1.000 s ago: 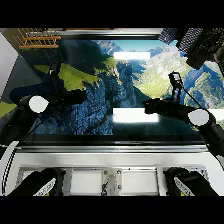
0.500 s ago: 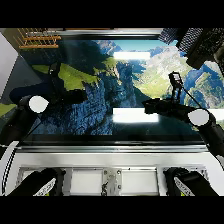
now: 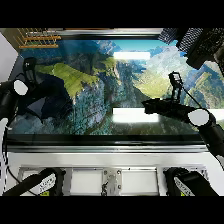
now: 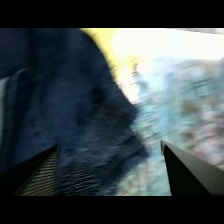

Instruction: Fold the clothes and pants, and hang the long-sleeved shirts on hangers.

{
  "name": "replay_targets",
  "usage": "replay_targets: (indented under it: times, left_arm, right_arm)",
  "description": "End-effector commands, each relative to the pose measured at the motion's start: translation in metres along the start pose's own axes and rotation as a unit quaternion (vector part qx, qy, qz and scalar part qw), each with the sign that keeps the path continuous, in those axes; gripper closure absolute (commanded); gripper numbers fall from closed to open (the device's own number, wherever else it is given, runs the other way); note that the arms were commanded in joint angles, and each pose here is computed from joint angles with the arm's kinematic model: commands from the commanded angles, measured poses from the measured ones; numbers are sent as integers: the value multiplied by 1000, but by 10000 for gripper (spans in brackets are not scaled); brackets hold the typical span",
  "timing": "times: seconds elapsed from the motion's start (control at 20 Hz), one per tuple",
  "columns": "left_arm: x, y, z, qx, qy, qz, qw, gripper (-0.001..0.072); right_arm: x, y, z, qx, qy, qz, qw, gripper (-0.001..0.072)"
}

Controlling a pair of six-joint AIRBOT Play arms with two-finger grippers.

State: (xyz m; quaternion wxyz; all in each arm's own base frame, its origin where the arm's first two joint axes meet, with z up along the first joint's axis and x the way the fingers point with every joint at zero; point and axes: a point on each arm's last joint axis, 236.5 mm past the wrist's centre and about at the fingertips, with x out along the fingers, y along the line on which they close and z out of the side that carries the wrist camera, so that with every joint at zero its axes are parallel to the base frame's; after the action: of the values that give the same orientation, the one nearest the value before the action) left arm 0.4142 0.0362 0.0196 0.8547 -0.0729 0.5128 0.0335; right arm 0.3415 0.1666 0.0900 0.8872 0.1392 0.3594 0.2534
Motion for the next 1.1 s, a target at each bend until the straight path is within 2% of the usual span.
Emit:
replay_targets:
  times: [0.0, 0.25, 0.3, 0.4, 0.45, 0.65, 0.8, 0.9, 1.05]
  left_arm:
    - [42, 72, -51, -77, 106, 49, 990, -6]
    - [77, 63, -88, -69, 164, 43, 983, -5]
    - [78, 57, -86, -60, 162, 40, 984, 127]
    - [74, 34, -78, -33, 154, 30, 987, 621]
    - [68, 14, -69, -20, 144, 14, 989, 702]
    - [16, -131, -37, 35, 80, -125, 988, 702]
    - [-36, -254, -54, 131, 52, -224, 964, 702]
    - [-63, -326, -79, 198, 35, -270, 942, 702]
    - [-81, -400, -107, 276, 5, -304, 912, 701]
  right_arm:
    - [0, 0, 0, 0, 0, 0, 1000, 675]
    - [0, 0, 0, 0, 0, 0, 1000, 675]
    - [0, 0, 0, 0, 0, 0, 1000, 675]
    - [0, 0, 0, 0, 0, 0, 1000, 675]
    - [0, 0, 0, 0, 0, 0, 1000, 674]
    - [0, 0, 0, 1, 0, 1, 1000, 674]
    - [0, 13, 6, 36, -11, 28, 999, 675]
    - [-2, 13, 10, 35, -20, 30, 999, 674]
    - [-18, -26, 24, -4, -42, -26, 999, 678]
